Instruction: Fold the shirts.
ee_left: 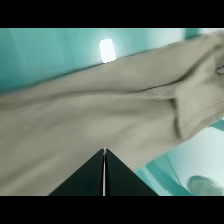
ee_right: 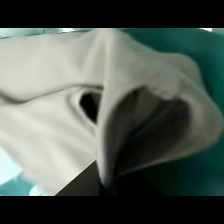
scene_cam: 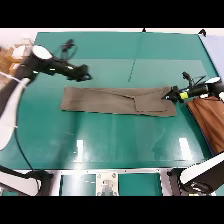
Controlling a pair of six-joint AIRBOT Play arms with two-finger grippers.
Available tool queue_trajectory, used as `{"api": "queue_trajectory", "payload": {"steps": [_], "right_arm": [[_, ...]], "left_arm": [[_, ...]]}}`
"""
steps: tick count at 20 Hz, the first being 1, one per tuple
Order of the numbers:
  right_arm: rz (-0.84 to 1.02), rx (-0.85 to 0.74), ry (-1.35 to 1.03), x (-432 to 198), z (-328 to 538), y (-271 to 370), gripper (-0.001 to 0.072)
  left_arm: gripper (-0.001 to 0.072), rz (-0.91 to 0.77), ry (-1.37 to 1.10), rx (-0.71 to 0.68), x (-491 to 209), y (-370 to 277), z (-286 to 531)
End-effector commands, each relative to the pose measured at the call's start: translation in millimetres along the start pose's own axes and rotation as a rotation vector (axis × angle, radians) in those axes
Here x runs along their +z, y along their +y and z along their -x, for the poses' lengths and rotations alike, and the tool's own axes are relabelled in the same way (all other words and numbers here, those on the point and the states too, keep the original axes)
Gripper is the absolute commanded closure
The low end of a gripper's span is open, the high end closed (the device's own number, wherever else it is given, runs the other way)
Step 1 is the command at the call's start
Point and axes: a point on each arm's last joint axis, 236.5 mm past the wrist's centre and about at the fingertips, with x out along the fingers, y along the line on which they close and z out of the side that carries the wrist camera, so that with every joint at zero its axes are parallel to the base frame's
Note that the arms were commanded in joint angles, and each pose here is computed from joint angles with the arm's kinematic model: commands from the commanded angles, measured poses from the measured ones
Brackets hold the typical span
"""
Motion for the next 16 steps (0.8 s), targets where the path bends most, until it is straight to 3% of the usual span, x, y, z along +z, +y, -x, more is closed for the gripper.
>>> {"api": "queue_trajectory", "payload": {"steps": [1, 6, 10, 16], "right_arm": [[0.098, 0.038, 0.025, 3, 30, 58, 0.0694], [0.315, 0.016, -0.016, -9, 93, 172, 0.0693], [0.484, -0.009, -0.066, -26, 119, 248, 0.0693], [0.545, -0.012, -0.028, -40, 96, 277, 0.0693]], "left_arm": [[0.0679, -0.142, -0.074, -0.012, -1, -51, -70], [0.0679, -0.203, -0.009, -0.02, -59, -83, -175], [0.0679, -0.164, 0.067, -0.046, -89, -86, -212], [0.0679, -0.103, 0.069, -0.111, -83, -101, -217]]}}
